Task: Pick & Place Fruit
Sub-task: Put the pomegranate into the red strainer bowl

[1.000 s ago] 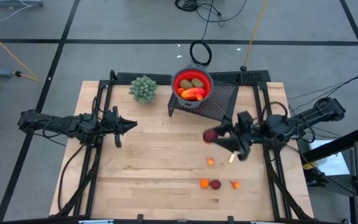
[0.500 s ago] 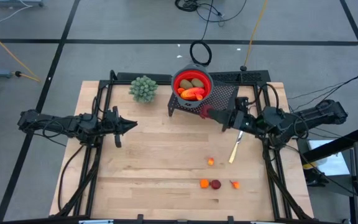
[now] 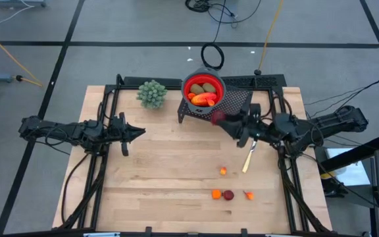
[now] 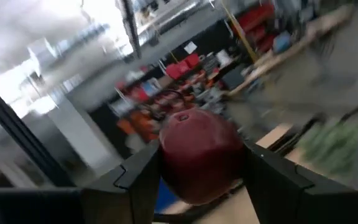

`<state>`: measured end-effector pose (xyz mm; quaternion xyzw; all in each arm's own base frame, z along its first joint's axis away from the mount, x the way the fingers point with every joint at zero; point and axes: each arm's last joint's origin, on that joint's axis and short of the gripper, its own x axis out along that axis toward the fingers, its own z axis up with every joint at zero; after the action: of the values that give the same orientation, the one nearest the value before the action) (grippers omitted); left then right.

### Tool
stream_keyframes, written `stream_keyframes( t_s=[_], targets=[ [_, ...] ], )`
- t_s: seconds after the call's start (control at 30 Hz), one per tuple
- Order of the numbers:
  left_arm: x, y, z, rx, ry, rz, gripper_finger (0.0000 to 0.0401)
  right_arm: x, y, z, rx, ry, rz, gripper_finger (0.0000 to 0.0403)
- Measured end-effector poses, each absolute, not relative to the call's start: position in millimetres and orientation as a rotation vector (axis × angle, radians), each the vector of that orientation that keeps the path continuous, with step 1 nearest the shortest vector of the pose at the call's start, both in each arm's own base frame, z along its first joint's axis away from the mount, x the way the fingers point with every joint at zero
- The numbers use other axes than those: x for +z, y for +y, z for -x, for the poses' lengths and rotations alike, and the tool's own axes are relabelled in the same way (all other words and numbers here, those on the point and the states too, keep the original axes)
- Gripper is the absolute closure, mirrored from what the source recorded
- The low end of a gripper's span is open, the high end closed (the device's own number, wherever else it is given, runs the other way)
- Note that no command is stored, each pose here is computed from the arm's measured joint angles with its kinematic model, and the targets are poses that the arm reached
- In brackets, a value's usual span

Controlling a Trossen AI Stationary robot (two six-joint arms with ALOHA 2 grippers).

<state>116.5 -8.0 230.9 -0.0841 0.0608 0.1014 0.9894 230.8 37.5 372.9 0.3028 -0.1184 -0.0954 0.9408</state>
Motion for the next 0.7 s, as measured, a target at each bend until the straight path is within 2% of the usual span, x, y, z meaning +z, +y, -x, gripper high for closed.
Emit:
stream_keyframes(
  t_s=[0.17, 0.33, 0.47, 0.7],
  targets=[
    [230.9, -8.1, -116.5, 0.203, 0.122, 0.169, 0.0380, 373.2, 31.0, -231.6, -0.262, -0.203, -0.230, 0.0206],
    [230.9, -8.0, -116.5, 0.204, 0.122, 0.169, 0.0380, 369.5, 15.1, -233.8, -0.351, -0.135, 0.004, 0.0206],
    [230.9, -8.0, -116.5, 0.204, 0.122, 0.169, 0.0380, 363.7, -7.1, -234.9, -0.448, -0.059, 0.093, 0.0206],
    [230.8, -8.0, -116.5, 0.204, 0.122, 0.169, 0.0380, 358.4, -47.0, -231.6, -0.548, 0.002, 0.111, 0.0206]
  ],
)
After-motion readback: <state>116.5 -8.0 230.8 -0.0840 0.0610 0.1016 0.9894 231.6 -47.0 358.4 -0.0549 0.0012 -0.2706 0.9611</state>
